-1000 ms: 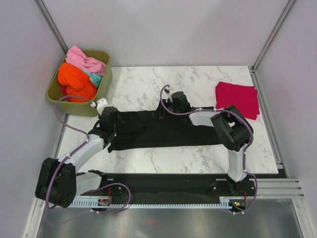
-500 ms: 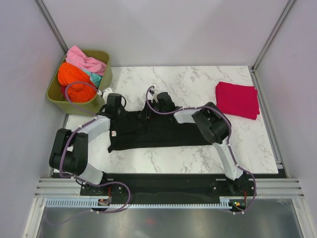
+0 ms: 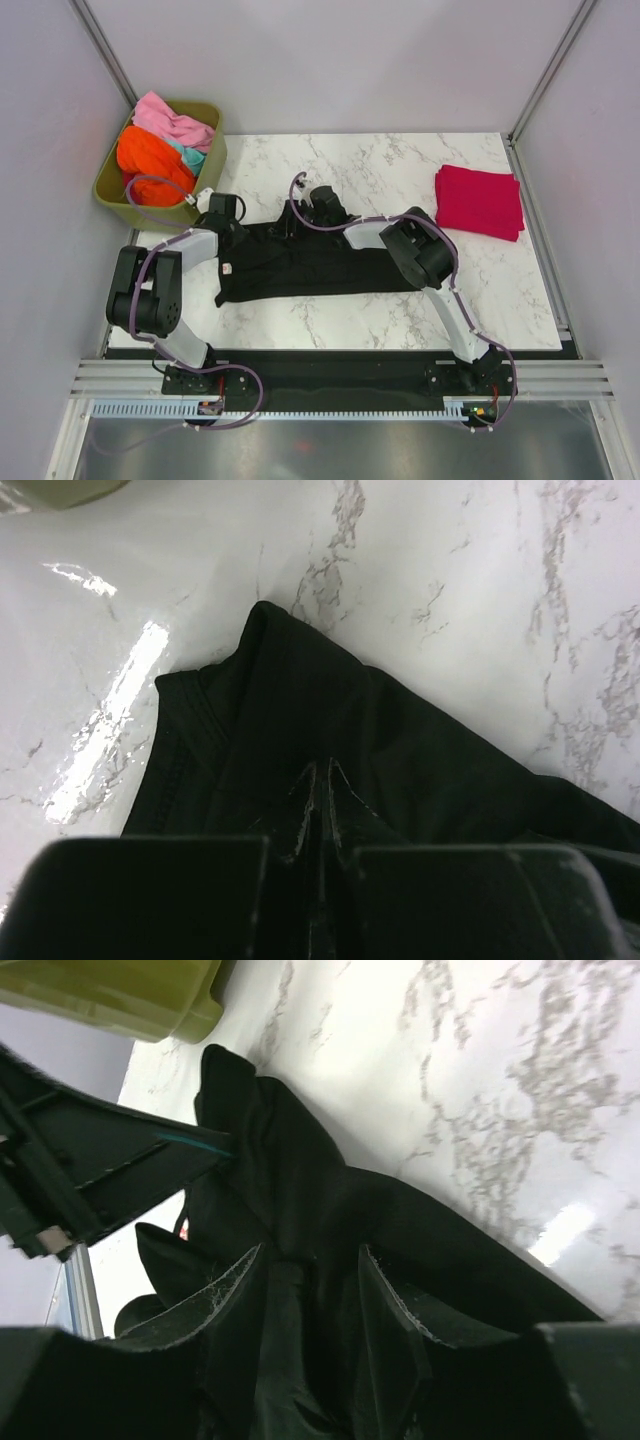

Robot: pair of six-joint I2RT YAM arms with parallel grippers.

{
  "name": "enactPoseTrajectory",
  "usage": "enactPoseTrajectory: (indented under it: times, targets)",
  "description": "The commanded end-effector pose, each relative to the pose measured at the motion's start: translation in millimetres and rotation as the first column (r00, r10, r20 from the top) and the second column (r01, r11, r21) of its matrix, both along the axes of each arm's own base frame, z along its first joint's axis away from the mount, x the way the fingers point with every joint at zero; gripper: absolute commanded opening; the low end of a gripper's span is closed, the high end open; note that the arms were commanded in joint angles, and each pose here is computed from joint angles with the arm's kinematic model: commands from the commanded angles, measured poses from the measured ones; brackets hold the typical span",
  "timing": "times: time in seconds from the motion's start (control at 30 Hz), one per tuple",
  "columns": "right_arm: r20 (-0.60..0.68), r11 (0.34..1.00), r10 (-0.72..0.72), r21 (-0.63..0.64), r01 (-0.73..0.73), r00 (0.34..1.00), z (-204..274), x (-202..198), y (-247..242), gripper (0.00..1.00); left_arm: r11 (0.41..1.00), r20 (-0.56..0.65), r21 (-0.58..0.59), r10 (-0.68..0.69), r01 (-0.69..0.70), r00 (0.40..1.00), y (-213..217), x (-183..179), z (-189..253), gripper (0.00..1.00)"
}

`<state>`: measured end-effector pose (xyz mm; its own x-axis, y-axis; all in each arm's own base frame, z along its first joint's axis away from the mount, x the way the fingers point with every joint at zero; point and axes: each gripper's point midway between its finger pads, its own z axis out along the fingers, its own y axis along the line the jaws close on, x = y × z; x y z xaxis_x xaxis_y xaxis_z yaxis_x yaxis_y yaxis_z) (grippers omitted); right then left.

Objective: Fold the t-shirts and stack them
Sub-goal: Fold the tshirt

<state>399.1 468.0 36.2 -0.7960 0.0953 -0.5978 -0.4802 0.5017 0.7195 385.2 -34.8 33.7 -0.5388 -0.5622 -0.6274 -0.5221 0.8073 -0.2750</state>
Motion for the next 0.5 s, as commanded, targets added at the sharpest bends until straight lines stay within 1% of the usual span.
enactPoseTrajectory:
  times: [0.0,0.1,0.2,0.3,0.33,0.47]
  targets:
    - [0.014,0.997,0.064,0.036,-0.065,0.998,7.4,-15.8,9.8,0.5,1.0,0.008,-0.011,0.024,-0.024,1.0,0.7,9.8,2.7,0.03]
    - [0.003,0.996,0.083,0.042,-0.083,0.997,3.7,-20.4,12.9,0.5,1.0,-0.002,-0.012,0.028,-0.028,1.0,1.5,8.1,-0.2,0.03]
    - [0.015,0.995,0.095,0.031,-0.095,0.995,3.6,-26.2,14.9,0.5,0.998,-0.009,-0.011,0.064,-0.064,0.998,6.7,3.9,-1.6,0.04]
    - [0.047,0.996,0.094,-0.011,-0.093,0.994,6.8,-29.2,12.5,0.5,0.992,-0.028,-0.044,0.119,-0.12,0.992,16.3,-2.6,-6.1,0.05]
    - [0.064,0.997,0.068,-0.034,-0.066,0.996,6.7,-25.5,10.2,0.5,0.991,-0.032,-0.049,0.122,-0.124,0.992,17.6,-3.9,-7.2,0.05]
    - [0.101,0.994,0.036,-0.104,-0.025,0.994,10.9,-23.4,0.4,0.56,0.991,-0.03,-0.054,0.117,-0.119,0.993,16.6,-4.2,-7.6,0.04]
